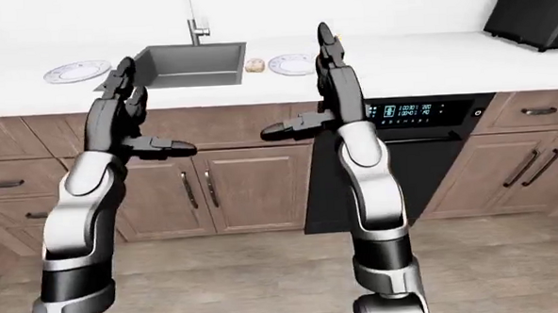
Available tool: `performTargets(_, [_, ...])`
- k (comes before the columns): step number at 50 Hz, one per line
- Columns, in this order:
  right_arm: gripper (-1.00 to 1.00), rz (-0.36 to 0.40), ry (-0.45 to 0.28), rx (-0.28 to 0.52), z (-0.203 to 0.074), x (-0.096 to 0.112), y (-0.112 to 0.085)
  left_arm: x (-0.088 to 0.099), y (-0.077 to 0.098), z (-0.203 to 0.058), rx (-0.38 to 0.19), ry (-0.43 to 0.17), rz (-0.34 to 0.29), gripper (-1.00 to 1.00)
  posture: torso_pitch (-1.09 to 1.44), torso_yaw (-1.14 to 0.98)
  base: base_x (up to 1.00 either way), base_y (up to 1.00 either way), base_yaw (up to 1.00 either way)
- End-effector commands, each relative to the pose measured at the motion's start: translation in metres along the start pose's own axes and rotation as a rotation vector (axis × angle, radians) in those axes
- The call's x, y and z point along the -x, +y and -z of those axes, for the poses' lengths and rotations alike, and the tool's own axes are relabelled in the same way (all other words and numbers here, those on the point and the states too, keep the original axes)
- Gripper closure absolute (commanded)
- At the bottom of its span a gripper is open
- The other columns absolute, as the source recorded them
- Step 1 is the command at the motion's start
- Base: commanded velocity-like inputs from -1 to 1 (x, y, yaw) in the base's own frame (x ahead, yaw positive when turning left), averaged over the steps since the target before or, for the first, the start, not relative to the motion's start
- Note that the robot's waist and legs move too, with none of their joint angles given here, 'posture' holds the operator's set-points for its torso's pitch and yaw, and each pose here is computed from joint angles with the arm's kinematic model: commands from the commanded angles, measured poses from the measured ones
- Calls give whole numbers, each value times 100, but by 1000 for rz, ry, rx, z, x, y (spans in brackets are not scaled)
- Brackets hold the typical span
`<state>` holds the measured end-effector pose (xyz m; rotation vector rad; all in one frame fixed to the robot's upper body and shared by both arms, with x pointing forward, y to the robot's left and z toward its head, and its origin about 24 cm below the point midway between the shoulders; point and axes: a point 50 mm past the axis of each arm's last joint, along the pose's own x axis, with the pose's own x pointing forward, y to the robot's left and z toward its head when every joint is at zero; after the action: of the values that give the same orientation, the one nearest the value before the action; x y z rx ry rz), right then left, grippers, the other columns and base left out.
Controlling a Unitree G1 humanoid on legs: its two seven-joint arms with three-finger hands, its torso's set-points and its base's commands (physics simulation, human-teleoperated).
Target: Place the pastries on the plates.
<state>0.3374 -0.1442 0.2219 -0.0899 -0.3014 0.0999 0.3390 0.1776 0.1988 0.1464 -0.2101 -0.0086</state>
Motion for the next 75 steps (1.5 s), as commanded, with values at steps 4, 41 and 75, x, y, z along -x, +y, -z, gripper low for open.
performTargets(4, [-100, 7, -30, 16, -19, -15, -7, -17, 2, -23, -21, -49, 4, -100, 0, 0, 50, -63, 0])
performTargets(41, [-100, -24, -132, 52, -65, -45, 1, -20, 44, -86, -98, -142, -86, -100, 0, 0, 25, -17, 0])
performTargets(75, [-100, -33, -159, 22, -71, -41, 1, -17, 48, -86, -119, -140, -90, -100, 0, 0, 6, 1, 4])
